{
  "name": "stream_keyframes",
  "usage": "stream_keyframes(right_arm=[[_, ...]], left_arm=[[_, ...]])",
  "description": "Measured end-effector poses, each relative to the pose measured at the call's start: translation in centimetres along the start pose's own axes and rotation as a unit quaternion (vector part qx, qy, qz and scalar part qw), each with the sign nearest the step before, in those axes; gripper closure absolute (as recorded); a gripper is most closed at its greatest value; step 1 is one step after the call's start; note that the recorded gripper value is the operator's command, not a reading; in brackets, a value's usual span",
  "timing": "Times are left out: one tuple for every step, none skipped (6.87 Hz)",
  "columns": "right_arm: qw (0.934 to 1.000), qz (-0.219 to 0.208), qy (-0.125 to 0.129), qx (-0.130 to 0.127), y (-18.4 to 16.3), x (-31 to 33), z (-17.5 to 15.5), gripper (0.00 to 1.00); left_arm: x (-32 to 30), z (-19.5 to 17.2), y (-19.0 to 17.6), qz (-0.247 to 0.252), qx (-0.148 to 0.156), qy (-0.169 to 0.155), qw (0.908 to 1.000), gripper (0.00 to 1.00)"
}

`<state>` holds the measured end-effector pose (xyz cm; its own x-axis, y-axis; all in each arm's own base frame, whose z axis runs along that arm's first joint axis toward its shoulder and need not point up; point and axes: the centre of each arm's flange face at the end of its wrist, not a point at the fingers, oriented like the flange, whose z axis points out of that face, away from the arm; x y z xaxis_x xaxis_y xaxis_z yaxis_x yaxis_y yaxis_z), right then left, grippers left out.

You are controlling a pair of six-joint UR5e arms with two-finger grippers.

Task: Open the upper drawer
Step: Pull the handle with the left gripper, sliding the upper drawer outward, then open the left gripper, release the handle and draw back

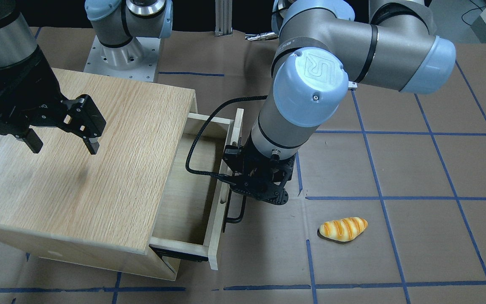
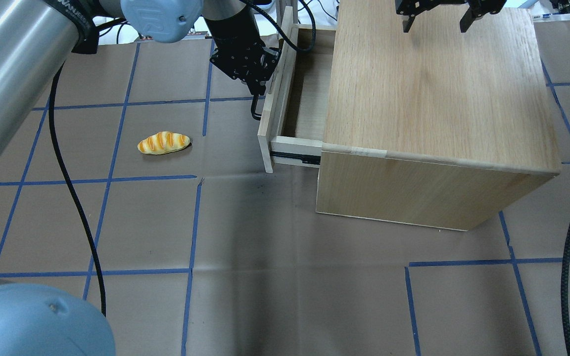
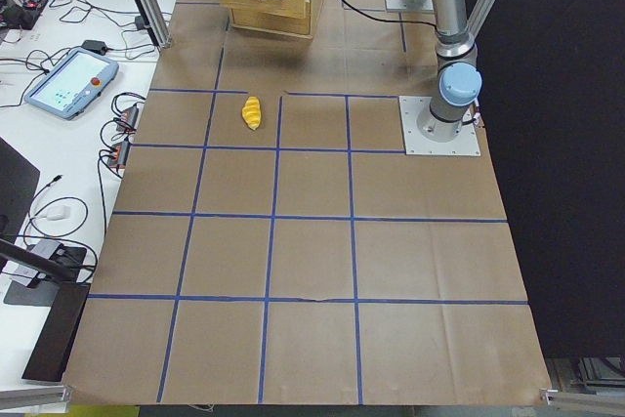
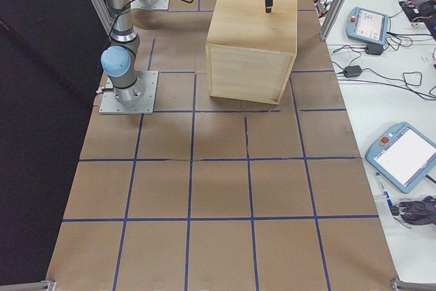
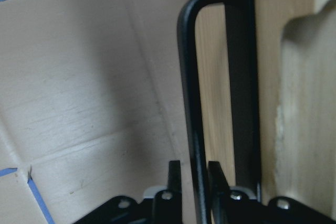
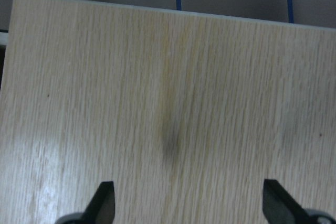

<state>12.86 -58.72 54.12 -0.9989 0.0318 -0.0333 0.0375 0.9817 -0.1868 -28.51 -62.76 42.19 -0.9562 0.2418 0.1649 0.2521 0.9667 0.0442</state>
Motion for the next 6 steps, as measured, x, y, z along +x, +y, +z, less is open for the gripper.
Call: stream_keyframes(right_arm=[[1.0,0.0,0.0,0.0,0.0,0.0,0.0,0.0],[1.0,0.0,0.0,0.0,0.0,0.0,0.0,0.0],[1.0,0.0,0.0,0.0,0.0,0.0,0.0,0.0],[1.0,0.0,0.0,0.0,0.0,0.0,0.0,0.0],[1.0,0.0,0.0,0.0,0.0,0.0,0.0,0.0],[1.0,0.0,0.0,0.0,0.0,0.0,0.0,0.0]], left_arm=[[-0.6,-0.2,0.0,-0.003,0.0,-0.002,1.0,0.76],[-1.1,-0.3,0.0,-0.005,-0.001,-0.004,1.0,0.76],[-1.6,-0.4,-0.1,-0.009,-0.002,-0.006,0.9999,0.76],[-1.9,-0.5,-0.1,-0.011,-0.002,-0.008,0.9999,0.76],[-2.1,-0.5,-0.1,-0.012,-0.002,-0.009,0.9999,0.76],[-2.2,-0.6,-0.1,-0.013,-0.003,-0.01,0.9999,0.66]])
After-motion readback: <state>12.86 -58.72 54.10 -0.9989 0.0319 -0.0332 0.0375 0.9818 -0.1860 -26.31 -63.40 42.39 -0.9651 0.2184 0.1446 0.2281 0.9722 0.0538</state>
